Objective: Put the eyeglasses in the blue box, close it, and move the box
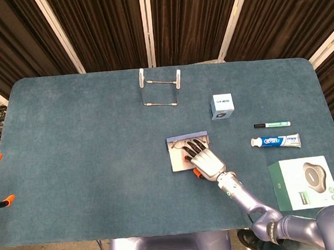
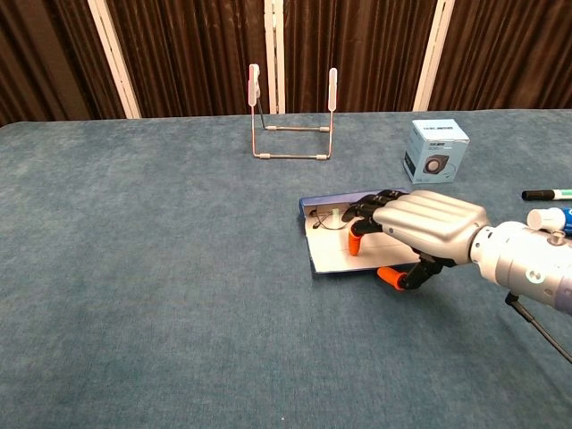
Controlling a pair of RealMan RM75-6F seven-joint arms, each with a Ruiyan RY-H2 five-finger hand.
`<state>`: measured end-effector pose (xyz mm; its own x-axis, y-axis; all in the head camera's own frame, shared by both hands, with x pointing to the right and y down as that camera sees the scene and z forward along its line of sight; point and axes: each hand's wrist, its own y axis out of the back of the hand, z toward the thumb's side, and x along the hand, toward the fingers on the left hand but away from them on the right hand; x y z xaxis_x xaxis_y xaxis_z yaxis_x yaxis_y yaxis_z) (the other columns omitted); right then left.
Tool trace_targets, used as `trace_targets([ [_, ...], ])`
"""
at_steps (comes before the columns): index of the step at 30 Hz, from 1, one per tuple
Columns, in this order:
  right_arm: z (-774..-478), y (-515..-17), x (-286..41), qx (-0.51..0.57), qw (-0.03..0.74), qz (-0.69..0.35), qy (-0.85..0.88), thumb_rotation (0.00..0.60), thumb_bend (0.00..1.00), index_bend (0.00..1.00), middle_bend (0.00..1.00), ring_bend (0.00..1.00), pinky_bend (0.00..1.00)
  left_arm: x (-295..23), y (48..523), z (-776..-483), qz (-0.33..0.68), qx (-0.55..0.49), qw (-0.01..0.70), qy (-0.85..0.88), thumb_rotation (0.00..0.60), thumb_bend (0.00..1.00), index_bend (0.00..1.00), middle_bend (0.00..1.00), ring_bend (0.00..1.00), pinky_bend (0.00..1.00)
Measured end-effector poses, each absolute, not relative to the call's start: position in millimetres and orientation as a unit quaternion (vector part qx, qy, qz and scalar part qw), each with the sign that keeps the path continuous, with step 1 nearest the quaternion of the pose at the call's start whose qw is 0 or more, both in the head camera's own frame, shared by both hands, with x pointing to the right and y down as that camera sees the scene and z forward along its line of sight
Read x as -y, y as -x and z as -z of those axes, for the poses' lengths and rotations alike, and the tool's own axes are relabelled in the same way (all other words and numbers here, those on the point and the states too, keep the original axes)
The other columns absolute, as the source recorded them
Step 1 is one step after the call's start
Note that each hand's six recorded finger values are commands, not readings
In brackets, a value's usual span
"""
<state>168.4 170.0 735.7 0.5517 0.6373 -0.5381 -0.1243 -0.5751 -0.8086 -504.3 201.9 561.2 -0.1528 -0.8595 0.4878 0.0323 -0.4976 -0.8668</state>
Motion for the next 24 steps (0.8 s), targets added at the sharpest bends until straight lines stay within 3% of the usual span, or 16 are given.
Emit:
trace_targets([
  [9,-738,-169,-165,0.176,0.428,-0.446,0.766,0.600,0.41,0.39,0.12,0.00,0.00,-201,505,-562,0.663,-0.371,0.336,0.557,0.600,0.00,0.00,0.00,0.00,0.00],
  [24,-731,-151,-120,0.225,0.431,-0.449,0.749,0.600,0.42,0.43,0.13,0.00,0.00,-202,506,-564,0.667,-0.367,0.333,0.556,0.600,0.00,0.00,0.00,0.00,0.00],
])
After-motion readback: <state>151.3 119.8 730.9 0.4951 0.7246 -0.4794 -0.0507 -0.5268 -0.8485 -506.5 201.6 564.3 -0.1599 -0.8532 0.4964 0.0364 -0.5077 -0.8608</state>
